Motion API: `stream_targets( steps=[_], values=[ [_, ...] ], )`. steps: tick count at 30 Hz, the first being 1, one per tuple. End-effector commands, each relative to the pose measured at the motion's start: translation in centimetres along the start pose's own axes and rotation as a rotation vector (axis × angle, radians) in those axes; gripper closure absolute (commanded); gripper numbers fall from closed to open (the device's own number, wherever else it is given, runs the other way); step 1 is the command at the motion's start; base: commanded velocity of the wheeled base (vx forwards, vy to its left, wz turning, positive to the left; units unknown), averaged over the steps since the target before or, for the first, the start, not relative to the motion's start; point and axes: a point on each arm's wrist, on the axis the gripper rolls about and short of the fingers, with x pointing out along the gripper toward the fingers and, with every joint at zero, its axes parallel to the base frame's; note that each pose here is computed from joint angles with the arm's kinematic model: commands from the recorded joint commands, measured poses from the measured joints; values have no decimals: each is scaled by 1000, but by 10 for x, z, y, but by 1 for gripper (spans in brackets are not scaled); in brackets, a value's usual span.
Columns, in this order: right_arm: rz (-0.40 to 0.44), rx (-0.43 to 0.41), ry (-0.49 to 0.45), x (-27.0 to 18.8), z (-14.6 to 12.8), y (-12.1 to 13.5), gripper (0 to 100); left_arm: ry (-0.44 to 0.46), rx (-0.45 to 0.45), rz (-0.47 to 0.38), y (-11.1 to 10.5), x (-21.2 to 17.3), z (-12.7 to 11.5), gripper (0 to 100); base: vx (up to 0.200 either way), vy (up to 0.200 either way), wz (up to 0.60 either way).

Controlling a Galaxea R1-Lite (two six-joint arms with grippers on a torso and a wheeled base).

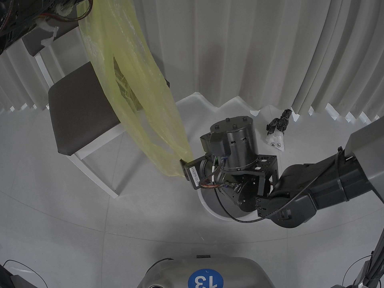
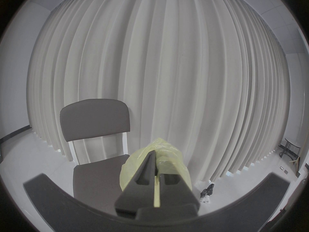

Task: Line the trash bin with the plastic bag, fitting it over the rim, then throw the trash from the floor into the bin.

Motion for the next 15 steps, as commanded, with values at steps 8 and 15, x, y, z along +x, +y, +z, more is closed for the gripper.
stream_targets(
  steps=[8,15],
  values=[
    [-6,17,-30,-8,11,-7,100,0,0,-1,1,-1,0,100,0,0,0],
    [-14,33,-64,-33,26,-23,100,0,-2,-10,0,-3,1,100,0,0,0]
  ],
)
